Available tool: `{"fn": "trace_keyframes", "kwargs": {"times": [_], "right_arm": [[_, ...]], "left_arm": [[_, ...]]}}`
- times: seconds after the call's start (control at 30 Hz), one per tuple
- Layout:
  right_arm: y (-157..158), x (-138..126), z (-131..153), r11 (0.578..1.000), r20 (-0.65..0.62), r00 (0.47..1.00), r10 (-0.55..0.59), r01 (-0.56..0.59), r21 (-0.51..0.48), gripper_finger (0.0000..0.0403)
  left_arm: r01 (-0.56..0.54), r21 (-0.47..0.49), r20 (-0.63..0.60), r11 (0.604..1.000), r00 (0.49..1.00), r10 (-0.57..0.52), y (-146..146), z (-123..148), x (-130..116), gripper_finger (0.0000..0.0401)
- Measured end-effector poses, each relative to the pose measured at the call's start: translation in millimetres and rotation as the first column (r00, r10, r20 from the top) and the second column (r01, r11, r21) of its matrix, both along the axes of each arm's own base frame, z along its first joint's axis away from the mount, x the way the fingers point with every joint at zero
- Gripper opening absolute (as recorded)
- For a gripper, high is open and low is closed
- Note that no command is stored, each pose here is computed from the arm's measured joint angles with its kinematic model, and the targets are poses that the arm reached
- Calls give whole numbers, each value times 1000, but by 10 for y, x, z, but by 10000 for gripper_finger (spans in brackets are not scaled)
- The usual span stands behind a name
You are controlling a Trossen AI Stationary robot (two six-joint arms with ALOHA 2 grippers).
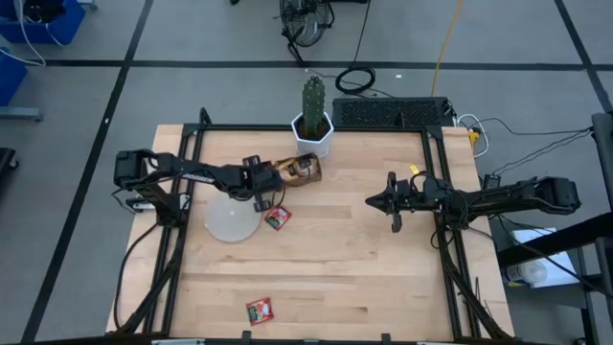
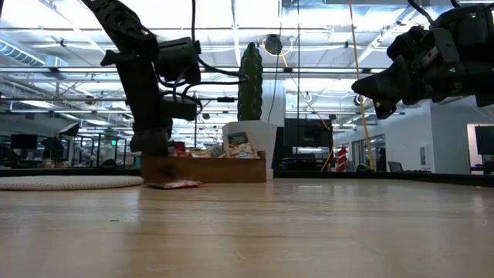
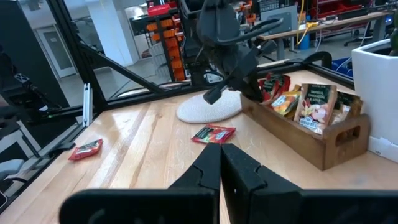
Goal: Pick & Place Tea
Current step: Put the red tea bag into the left section of the wooden organizer
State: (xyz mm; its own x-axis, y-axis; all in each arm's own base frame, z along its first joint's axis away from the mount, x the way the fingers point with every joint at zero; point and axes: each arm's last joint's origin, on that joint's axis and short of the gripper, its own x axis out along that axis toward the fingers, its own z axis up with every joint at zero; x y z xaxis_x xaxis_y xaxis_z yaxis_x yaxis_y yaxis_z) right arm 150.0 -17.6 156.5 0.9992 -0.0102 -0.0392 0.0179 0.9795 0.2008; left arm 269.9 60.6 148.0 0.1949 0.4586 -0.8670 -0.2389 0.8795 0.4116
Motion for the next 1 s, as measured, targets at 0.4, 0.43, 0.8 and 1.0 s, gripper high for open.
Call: {"fn": "trace_keyframes", "kwargs": {"times": [0.4, 0.43, 0.8, 1.0], "right_arm": [[0, 0, 0, 1000, 0, 1000, 0, 0, 0, 0], [0, 0, 0, 1000, 0, 1000, 0, 0, 0, 0], [0, 0, 0, 1000, 0, 1000, 0, 0, 0, 0], [0, 0, -1, 1000, 0, 1000, 0, 0, 0, 0]], "left_arm": [[-13, 156, -50, 988, 999, 21, -109, 39, 0, 0], [-22, 174, -48, 985, 998, 30, -104, 43, 0, 0], [-32, 280, -37, 960, 998, 44, -127, 75, 19, 10], [69, 276, -75, 959, 996, -51, -264, 84, 35, 15]]}}
